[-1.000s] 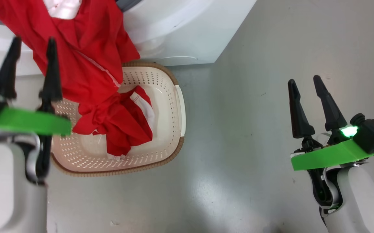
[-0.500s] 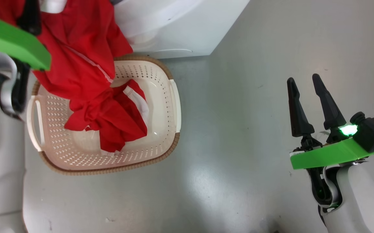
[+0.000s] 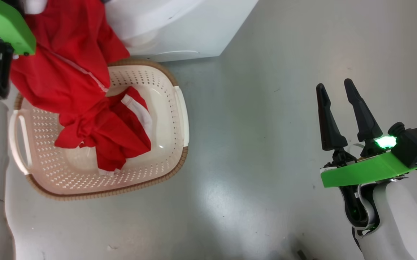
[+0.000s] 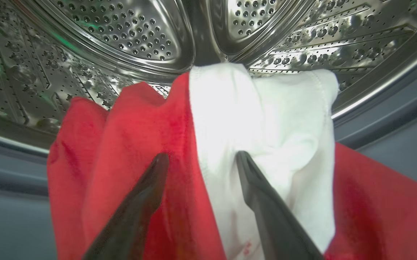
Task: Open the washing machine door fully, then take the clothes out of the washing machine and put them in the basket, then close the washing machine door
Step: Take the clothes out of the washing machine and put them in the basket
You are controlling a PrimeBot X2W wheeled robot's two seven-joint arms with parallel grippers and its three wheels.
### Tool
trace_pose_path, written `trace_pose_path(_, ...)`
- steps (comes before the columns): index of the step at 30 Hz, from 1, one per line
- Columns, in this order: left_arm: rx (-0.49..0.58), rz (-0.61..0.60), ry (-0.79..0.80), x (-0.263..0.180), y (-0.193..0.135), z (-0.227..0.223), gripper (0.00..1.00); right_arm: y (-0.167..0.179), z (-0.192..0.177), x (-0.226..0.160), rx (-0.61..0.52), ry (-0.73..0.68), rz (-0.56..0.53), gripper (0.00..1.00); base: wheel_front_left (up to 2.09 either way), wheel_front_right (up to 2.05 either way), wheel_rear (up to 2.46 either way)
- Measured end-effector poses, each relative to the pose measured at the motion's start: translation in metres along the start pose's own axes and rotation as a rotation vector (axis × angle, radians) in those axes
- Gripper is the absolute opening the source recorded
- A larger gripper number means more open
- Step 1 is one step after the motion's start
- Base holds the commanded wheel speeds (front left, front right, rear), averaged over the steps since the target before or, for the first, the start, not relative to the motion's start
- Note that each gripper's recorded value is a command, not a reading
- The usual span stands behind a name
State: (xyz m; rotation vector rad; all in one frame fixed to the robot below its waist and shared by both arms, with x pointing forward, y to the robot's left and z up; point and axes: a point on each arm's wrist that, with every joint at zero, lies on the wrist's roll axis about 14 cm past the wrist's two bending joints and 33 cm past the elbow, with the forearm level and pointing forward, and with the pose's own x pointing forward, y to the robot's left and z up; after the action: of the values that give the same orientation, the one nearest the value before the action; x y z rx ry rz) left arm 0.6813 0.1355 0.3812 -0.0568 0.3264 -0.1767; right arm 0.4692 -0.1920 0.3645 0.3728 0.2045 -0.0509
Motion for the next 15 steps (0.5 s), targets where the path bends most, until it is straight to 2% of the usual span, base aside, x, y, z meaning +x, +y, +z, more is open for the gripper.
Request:
trace_pose_path(7, -0.002, -0.022, 0.008, 0.010, -0.009, -0.005, 1.00, -0.005, 0.000, -0.002, 0.012, 0.000, -0.015, 1.00, 0.00, 0.00, 0.00)
trace_pose_path(8, -0.002, -0.021, 0.012, 0.011, -0.009, -0.006, 0.96, -0.005, 0.000, -0.002, 0.011, 0.000, -0.016, 1.00, 0.00, 0.00, 0.00)
trace_pose_path(9, -0.006, -0.020, 0.014, 0.012, -0.008, -0.007, 0.76, -0.006, 0.000, -0.002, 0.011, 0.000, -0.018, 1.00, 0.00, 0.00, 0.00)
trace_pose_path(10, -0.008, -0.019, 0.013, 0.013, -0.008, -0.007, 0.47, -0.006, 0.000, -0.002, 0.011, 0.000, -0.019, 1.00, 0.00, 0.00, 0.00)
trace_pose_path(11, -0.010, -0.019, 0.012, 0.014, -0.008, -0.007, 0.26, -0.007, 0.000, -0.002, 0.010, 0.000, -0.020, 1.00, 0.00, 0.00, 0.00)
trace_pose_path(12, -0.010, -0.020, 0.009, 0.014, -0.009, -0.007, 0.00, -0.007, 0.001, -0.002, 0.010, 0.000, -0.020, 1.00, 0.00, 0.00, 0.00)
trace_pose_path(15, -0.011, -0.024, -0.007, 0.015, -0.011, -0.007, 0.00, -0.007, 0.003, 0.000, 0.013, -0.007, -0.019, 1.00, 0.00, 0.00, 0.00)
